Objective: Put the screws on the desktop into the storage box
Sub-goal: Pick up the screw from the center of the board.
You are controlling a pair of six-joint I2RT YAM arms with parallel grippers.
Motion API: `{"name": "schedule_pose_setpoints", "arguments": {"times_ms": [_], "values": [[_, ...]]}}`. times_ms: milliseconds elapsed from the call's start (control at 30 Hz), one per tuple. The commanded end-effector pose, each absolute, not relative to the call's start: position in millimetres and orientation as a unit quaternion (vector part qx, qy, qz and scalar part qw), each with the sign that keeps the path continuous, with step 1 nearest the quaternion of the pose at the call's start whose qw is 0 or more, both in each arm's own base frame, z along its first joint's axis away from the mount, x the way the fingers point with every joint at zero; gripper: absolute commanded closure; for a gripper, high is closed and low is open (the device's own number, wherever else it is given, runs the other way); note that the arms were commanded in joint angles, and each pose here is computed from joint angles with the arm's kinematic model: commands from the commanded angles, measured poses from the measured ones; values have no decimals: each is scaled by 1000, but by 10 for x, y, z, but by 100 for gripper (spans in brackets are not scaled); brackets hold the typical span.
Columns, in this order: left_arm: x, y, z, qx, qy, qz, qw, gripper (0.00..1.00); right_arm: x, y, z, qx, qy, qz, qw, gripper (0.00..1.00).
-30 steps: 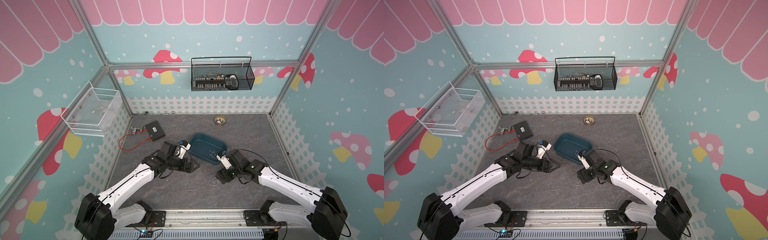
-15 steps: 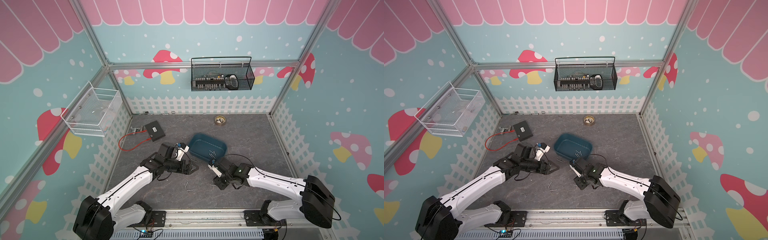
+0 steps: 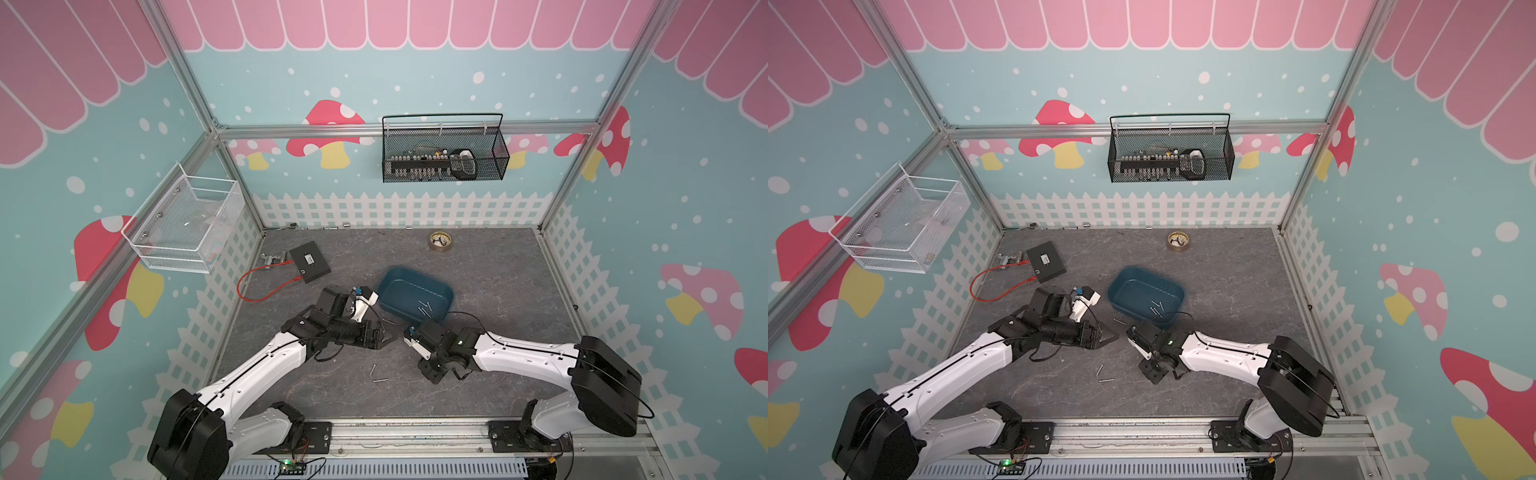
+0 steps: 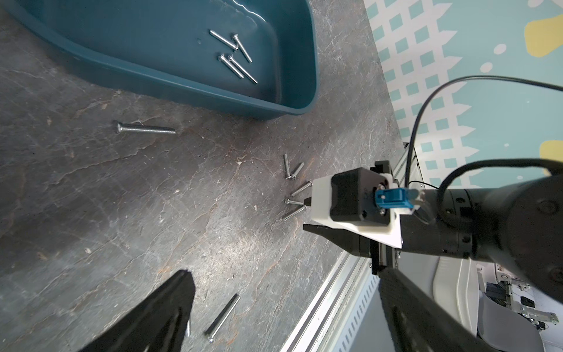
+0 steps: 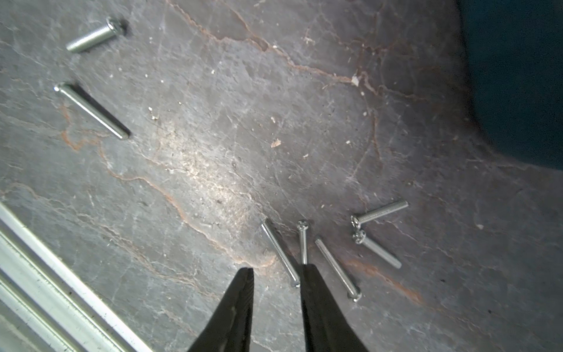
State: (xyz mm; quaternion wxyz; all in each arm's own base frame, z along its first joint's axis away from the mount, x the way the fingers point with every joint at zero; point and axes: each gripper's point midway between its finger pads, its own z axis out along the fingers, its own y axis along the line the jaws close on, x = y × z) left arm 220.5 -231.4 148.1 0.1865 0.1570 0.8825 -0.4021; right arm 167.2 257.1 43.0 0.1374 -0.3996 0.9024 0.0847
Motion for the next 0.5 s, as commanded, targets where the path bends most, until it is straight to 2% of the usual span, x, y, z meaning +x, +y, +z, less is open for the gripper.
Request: {"name": "schedule_pose_setpoints", "arguments": {"times_ms": [0, 467], "values": [[2212, -2316, 1472, 159, 879, -408, 187, 2, 1687, 2637, 425, -407, 899, 80, 142, 69], [2203, -2302, 1482, 157, 879, -407, 192, 1, 1694, 2605, 242, -413, 901, 52, 124, 76]]}}
